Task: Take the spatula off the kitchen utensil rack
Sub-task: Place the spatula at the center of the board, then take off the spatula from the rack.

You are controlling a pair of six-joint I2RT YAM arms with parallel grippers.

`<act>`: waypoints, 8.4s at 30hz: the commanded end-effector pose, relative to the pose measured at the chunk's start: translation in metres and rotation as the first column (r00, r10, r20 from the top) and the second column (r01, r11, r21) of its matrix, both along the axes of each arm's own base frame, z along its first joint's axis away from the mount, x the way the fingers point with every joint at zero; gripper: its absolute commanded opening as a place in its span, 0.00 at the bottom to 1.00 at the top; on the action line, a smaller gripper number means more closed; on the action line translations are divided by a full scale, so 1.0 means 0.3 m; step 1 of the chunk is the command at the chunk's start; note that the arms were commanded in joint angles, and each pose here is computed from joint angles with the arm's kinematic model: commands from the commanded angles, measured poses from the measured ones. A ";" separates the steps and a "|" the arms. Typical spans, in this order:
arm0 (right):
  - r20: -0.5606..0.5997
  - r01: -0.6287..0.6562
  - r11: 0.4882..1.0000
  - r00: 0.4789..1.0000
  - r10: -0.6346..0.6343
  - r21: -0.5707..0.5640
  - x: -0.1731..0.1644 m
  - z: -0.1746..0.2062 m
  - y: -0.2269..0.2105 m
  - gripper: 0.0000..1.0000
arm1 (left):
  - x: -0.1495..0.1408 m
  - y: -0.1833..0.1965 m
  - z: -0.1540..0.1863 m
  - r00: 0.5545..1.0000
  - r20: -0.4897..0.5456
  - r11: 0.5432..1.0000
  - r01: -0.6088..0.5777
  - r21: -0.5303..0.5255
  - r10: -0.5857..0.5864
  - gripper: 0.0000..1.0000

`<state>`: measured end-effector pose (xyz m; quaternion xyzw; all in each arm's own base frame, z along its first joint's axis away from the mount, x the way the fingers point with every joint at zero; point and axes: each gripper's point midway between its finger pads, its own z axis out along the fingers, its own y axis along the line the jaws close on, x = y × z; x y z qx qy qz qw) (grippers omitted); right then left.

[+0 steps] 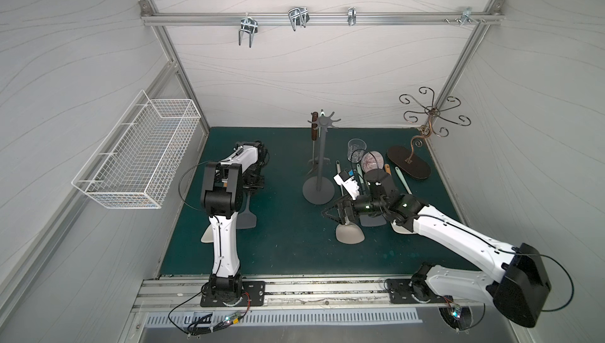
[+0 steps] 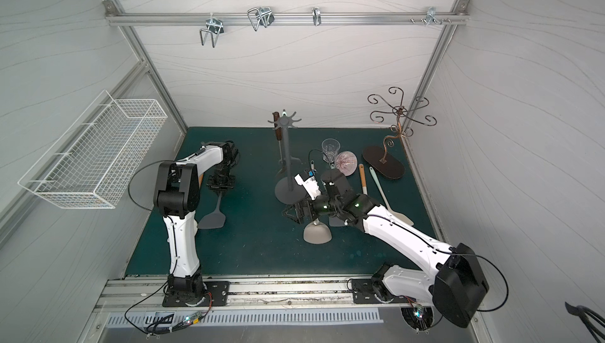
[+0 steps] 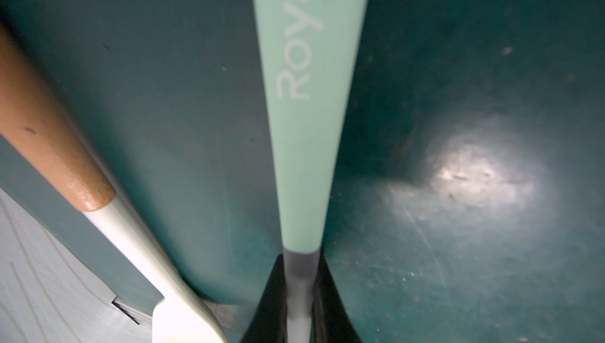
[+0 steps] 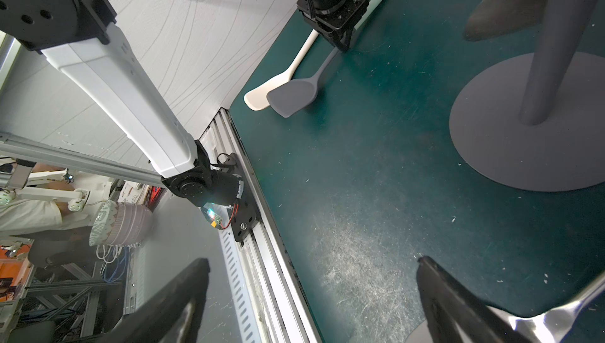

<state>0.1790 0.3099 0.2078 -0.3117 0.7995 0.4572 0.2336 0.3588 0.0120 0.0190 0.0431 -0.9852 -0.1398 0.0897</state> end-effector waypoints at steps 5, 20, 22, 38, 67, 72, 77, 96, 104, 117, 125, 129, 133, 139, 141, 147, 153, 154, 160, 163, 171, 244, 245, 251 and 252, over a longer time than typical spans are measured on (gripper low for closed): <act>-0.006 -0.022 1.000 1.000 0.022 0.013 -0.008 0.020 0.012 0.99 | -0.026 -0.005 -0.021 0.998 -0.060 1.000 -0.007 -0.021 0.006 0.19; -0.019 -0.005 1.000 1.000 0.005 -0.017 -0.012 0.026 -0.005 0.99 | -0.003 -0.016 0.088 1.000 0.019 0.999 -0.009 -0.041 0.010 0.51; -0.021 -0.004 0.999 1.000 0.003 -0.035 -0.016 0.029 -0.015 0.99 | 0.010 -0.018 0.123 0.999 0.050 0.999 -0.013 -0.047 0.015 0.54; 0.062 0.095 0.994 0.994 -0.092 -0.049 0.000 0.143 -0.081 0.99 | 0.048 -0.087 0.559 0.907 0.419 0.981 0.046 -0.186 0.037 0.83; 0.097 0.266 0.962 0.961 -0.260 -0.066 0.145 0.139 -0.218 0.99 | -0.157 -0.477 0.787 0.591 0.749 0.677 0.422 -0.603 0.299 0.99; 0.038 0.316 0.948 0.949 -0.314 -0.042 0.171 0.144 -0.273 0.99 | -0.136 -0.569 0.796 0.535 0.795 0.645 0.506 -0.572 0.285 0.99; 0.010 0.332 0.943 0.943 -0.332 -0.030 0.170 0.143 -0.298 0.99 | -0.139 -0.638 0.818 0.439 0.846 0.564 0.633 -0.531 0.303 0.99; -0.091 0.359 0.933 0.930 -0.356 0.028 0.214 0.169 -0.277 0.99 | -0.088 -0.715 0.843 0.317 0.911 0.474 0.780 -0.408 0.263 0.98; -0.101 0.283 0.954 0.957 -0.273 0.099 0.188 0.214 -0.240 0.91 | -0.082 -0.735 0.816 0.296 0.930 0.404 0.840 -0.362 0.218 0.97; -0.095 0.210 0.973 0.975 -0.202 0.090 0.151 0.194 -0.230 0.88 | -0.052 -0.793 0.829 0.304 0.934 0.227 0.912 -0.342 0.188 0.86; -0.063 0.200 0.979 0.978 -0.197 0.047 0.130 0.184 -0.252 0.89 | 0.031 -0.776 0.816 0.292 0.934 0.169 0.930 -0.328 0.204 0.81; -0.053 0.211 0.976 0.977 -0.209 0.048 0.145 0.181 -0.251 0.89 | 0.074 -0.786 0.817 0.277 0.938 0.129 0.943 -0.307 0.207 0.76; -0.066 0.209 0.977 0.976 -0.206 0.043 0.166 0.165 -0.239 0.89 | 0.121 -0.797 0.830 0.251 0.944 0.090 0.957 -0.275 0.213 0.69; -0.100 0.196 0.981 0.976 -0.193 0.016 0.183 0.128 -0.226 0.89 | 0.203 -0.796 0.865 0.171 0.956 0.098 0.975 -0.198 0.239 0.58; -0.103 0.197 0.980 0.975 -0.195 0.009 0.188 0.118 -0.225 0.89 | 0.221 -0.806 0.879 0.165 0.954 0.073 0.979 -0.188 0.251 0.52; -0.106 0.212 0.977 0.971 -0.212 -0.008 0.207 0.094 -0.229 0.89 | 0.251 -0.843 0.904 0.189 0.941 -0.029 0.982 -0.188 0.281 0.47; -0.113 0.211 0.977 0.971 -0.211 -0.013 0.220 0.083 -0.225 0.89 | 0.228 -0.895 0.894 0.208 0.940 -0.102 0.977 -0.187 0.272 0.47; -0.116 0.210 0.978 0.971 -0.210 -0.014 0.222 0.080 -0.223 0.89 | 0.225 -0.898 0.891 0.212 0.938 -0.110 0.976 -0.189 0.273 0.46; -0.129 0.202 0.979 0.971 -0.202 -0.013 0.231 0.066 -0.213 0.89 | 0.197 -0.896 0.898 0.236 0.925 -0.162 0.967 -0.195 0.296 0.46; -0.134 0.199 0.980 0.971 -0.199 -0.012 0.236 0.063 -0.211 0.89 | 0.199 -0.883 0.891 0.238 0.925 -0.152 0.968 -0.200 0.295 0.46; -0.148 0.197 0.980 0.969 -0.196 -0.014 0.249 0.045 -0.201 0.89 | 0.164 -0.881 0.900 0.251 0.925 -0.193 0.960 -0.202 0.283 0.46; -0.186 0.161 0.987 0.970 -0.156 0.011 0.239 0.049 -0.135 0.88 | 0.036 -0.847 0.864 0.047 0.982 0.152 0.986 -0.076 0.184 0.00; -0.187 0.159 0.987 0.970 -0.154 0.012 0.238 0.050 -0.134 0.87 | 0.036 -0.846 0.867 0.049 0.982 0.154 0.985 -0.078 0.184 0.00; -0.182 0.154 0.988 0.972 -0.149 0.018 0.226 0.057 -0.132 0.88 | 0.030 -0.838 0.904 0.034 0.983 0.170 0.983 -0.065 0.183 0.00; -0.182 0.155 0.988 0.972 -0.149 0.018 0.224 0.059 -0.133 0.87 | 0.030 -0.835 0.910 0.026 0.984 0.177 0.982 -0.058 0.179 0.00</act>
